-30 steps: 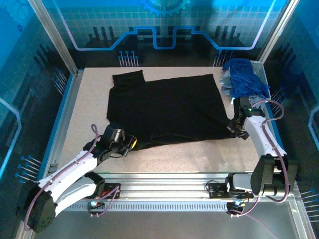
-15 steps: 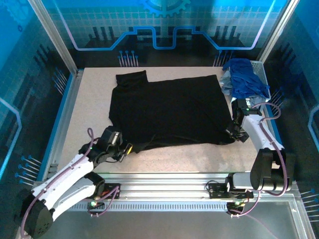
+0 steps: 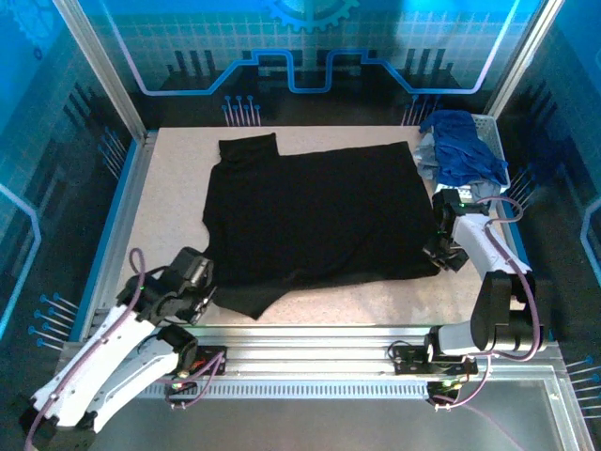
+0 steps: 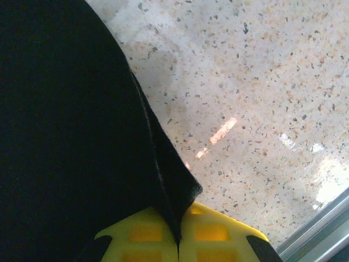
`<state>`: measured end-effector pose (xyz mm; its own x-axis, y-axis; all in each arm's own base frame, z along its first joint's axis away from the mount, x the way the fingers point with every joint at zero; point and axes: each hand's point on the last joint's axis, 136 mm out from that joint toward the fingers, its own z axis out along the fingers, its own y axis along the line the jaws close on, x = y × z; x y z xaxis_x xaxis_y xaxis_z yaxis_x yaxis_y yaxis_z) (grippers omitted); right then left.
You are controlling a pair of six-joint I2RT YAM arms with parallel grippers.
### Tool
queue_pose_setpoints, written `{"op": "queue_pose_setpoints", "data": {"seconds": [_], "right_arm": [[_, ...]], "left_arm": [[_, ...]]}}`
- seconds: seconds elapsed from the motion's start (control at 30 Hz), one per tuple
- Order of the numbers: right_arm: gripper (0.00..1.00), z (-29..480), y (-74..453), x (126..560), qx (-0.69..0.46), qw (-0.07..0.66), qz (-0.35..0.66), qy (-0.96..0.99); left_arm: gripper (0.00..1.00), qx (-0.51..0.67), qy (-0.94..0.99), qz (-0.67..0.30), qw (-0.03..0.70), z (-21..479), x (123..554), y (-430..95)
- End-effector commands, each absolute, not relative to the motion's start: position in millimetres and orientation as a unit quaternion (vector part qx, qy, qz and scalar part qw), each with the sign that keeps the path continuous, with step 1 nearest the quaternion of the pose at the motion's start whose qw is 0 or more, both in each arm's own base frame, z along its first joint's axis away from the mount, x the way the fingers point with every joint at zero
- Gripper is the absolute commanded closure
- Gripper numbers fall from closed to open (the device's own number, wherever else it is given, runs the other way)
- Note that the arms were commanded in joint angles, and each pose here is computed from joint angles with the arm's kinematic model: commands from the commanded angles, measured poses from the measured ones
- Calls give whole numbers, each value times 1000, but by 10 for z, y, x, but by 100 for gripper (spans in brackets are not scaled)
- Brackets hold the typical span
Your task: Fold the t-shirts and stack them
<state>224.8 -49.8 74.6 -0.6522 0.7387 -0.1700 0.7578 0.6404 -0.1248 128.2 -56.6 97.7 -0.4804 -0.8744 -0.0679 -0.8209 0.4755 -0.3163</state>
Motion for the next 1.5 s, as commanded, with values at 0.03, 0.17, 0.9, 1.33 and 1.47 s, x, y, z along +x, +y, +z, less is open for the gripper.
{"op": "queue_pose_setpoints", "data": {"seconds": [0.03,0.17,0.9,1.33,1.47], "right_arm": [[67,864,-625,2106,452,47,-115,883],[45,1194,-643,2314,446,113,-107,881],[59,829,1346,4228,133,101,150,975],[51,255,1498,4359,141,-7,134,981],[51,94,1400,4489,172,-21,110,979]], "left_arm": [[44,-494,846,-154,129,1126,1529,-714],[34,-470,848,-160,186,1510,2029,-705],[93,-614,777,-121,63,-96,4314,35],[92,-614,775,-125,81,-28,4351,651],[92,-606,781,-127,85,-64,4770,738]]}}
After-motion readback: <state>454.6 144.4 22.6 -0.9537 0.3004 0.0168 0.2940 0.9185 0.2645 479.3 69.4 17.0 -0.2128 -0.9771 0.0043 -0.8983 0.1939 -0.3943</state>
